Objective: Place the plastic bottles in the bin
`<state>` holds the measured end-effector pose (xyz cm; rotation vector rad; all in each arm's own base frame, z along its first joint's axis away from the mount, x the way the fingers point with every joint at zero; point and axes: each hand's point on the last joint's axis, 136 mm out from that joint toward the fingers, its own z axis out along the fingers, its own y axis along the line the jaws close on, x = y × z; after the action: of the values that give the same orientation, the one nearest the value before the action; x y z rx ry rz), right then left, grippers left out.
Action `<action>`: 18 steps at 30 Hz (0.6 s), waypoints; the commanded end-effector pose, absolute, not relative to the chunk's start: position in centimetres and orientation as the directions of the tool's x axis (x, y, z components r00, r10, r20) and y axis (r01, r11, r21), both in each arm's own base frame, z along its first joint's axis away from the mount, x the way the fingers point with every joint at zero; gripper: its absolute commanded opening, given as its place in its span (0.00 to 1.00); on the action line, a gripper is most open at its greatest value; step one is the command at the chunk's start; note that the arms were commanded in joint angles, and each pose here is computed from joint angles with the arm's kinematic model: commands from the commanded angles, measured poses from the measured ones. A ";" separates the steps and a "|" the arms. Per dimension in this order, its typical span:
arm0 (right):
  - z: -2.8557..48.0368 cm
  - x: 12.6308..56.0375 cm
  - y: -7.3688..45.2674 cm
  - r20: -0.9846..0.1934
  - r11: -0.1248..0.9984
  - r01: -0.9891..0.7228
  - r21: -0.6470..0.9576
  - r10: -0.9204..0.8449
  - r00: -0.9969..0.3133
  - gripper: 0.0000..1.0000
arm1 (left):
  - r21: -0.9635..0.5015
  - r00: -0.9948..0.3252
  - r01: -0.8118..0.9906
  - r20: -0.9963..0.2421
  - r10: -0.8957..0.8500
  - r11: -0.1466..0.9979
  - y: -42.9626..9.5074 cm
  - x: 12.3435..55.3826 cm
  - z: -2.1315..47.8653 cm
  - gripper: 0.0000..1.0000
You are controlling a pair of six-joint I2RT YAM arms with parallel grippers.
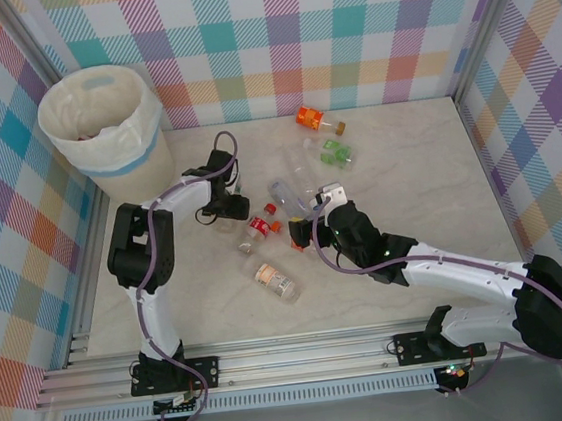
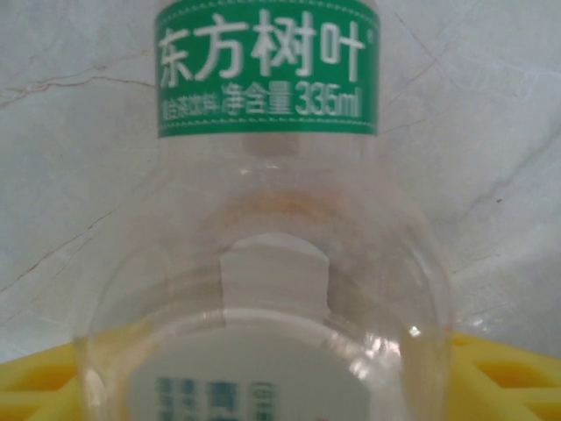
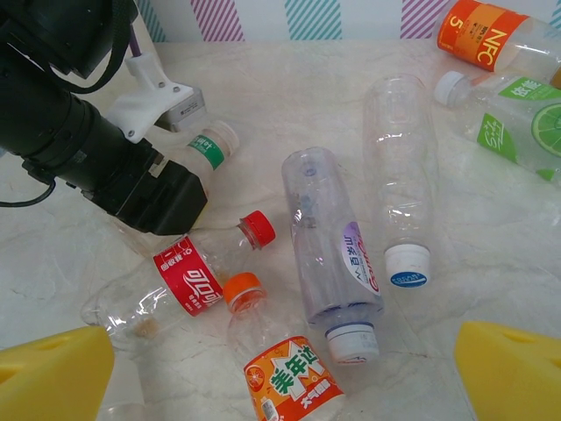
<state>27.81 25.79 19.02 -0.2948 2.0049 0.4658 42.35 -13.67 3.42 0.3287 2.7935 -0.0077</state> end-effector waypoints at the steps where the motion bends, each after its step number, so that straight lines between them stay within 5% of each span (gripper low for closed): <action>1: 19.9 28.1 25.5 -0.898 0.899 -0.385 0.211 0.023 -0.438 1.00 | 0.056 -0.913 0.229 -0.333 0.234 0.972 -13.8 42.4 3.7 0.65; 10: 20.3 28.1 25.9 -0.906 0.889 -0.411 0.200 0.008 -0.424 1.00 | 0.039 -0.880 0.206 -0.429 0.203 0.978 -13.8 42.4 6.5 0.46; 18: 20.5 28.1 26.1 -0.910 0.886 -0.420 0.198 0.007 -0.415 1.00 | -0.009 -0.842 0.201 -0.512 0.168 0.979 -14.1 41.8 10.8 0.18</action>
<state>27.85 25.88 19.20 -0.3011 1.9962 0.4666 41.79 -13.11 7.77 0.2791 2.6710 -0.0219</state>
